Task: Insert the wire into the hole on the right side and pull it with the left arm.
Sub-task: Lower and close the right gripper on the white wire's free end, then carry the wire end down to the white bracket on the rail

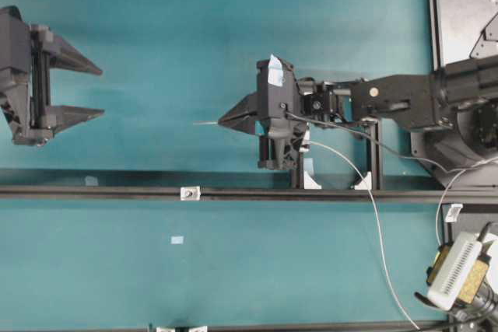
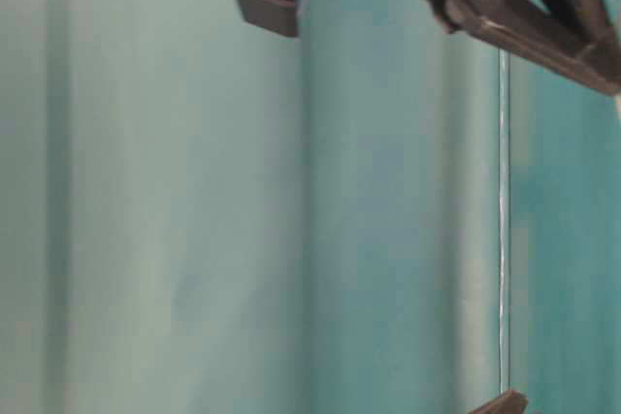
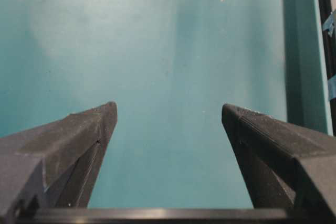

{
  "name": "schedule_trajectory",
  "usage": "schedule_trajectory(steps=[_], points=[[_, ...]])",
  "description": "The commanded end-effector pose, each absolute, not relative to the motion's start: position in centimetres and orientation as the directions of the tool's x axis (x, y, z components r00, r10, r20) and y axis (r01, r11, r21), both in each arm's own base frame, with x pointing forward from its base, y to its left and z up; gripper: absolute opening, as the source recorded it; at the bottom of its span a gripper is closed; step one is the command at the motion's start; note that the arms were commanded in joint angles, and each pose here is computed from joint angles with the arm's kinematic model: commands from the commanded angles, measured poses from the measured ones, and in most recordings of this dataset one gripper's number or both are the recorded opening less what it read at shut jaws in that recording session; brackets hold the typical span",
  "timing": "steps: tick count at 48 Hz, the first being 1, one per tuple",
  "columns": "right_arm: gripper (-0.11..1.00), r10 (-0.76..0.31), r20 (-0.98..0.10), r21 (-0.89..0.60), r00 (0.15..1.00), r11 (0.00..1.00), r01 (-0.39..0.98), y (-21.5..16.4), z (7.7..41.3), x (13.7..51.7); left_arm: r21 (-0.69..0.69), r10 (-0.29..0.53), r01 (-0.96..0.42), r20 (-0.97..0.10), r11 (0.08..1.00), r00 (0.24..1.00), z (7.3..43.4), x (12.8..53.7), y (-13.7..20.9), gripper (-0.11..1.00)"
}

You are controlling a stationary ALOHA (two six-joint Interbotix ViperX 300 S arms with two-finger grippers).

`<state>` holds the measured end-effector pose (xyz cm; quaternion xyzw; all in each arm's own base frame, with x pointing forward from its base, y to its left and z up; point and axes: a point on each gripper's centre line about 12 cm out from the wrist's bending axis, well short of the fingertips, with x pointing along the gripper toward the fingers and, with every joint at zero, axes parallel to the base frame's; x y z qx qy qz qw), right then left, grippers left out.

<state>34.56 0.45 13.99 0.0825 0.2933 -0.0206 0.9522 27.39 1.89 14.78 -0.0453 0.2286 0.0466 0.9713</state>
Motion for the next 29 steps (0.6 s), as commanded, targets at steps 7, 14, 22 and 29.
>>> schedule_trajectory(steps=[7, 14, 22, 29], points=[[0.02, 0.001, -0.496, 0.141, 0.869, 0.987, 0.079, 0.1, 17.7, 34.1, -0.069, 0.074, -0.111, -0.397, 0.991, 0.915, 16.3, 28.0, 2.0, 0.67], [0.02, 0.002, -0.493, 0.127, 0.870, 0.989, 0.069, 0.1, 19.1, 33.4, -0.070, 0.075, -0.109, -0.381, 0.992, 0.921, 16.8, 28.1, 2.0, 0.67], [0.02, 0.002, -0.492, 0.124, 0.871, 0.990, 0.067, 0.1, 19.7, 32.8, -0.073, 0.075, -0.108, -0.354, 0.992, 0.932, 17.7, 28.4, 2.0, 0.67], [0.02, 0.003, -0.497, 0.124, 0.868, 0.990, 0.068, 0.1, 19.0, 32.2, -0.076, 0.072, -0.106, -0.360, 0.991, 0.930, 17.4, 28.6, 1.9, 0.67]])
